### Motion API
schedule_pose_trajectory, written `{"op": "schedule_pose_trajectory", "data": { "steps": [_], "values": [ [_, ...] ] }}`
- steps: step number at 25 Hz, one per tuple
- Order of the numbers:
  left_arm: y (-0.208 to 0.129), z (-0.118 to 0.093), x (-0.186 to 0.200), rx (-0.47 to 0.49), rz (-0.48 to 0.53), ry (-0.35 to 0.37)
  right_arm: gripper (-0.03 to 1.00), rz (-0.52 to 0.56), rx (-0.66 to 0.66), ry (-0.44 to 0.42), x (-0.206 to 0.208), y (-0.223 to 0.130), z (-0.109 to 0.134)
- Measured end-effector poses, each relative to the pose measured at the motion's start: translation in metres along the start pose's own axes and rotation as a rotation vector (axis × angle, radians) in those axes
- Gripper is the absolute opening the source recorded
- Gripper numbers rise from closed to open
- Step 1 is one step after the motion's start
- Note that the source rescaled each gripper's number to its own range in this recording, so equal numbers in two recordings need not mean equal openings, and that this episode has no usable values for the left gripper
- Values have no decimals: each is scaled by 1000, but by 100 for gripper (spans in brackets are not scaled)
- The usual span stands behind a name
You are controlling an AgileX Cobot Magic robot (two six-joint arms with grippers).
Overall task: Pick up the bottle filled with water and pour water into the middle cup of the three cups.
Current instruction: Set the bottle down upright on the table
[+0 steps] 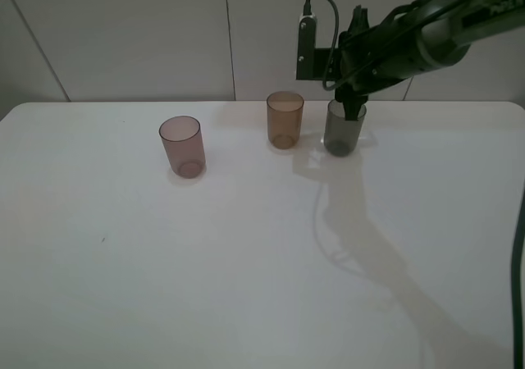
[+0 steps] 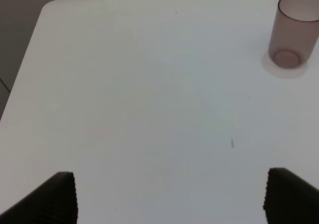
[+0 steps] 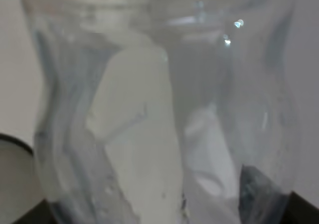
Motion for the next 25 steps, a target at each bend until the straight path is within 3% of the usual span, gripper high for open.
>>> {"op": "schedule_pose_trajectory", "data": {
  "steps": [7,25],
  "values": [
    [0,0,0,0,0,0,2,4,105,-5,0,0,-2],
    [0,0,0,0,0,0,2,-16,194,-10,5,11,-1]
  ]
}}
Point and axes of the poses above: a point on each arm's last joint axis where the gripper is mounted, x pointing back along that axis away from the gripper, z along the wrist's bending axis when the last joint is at zero, y = z × x, the point moved 9 cm from there along -x, pointing out along that axis toward the gripper, and after that the axes turned 4 degrees about x, right-handed, at the moved point
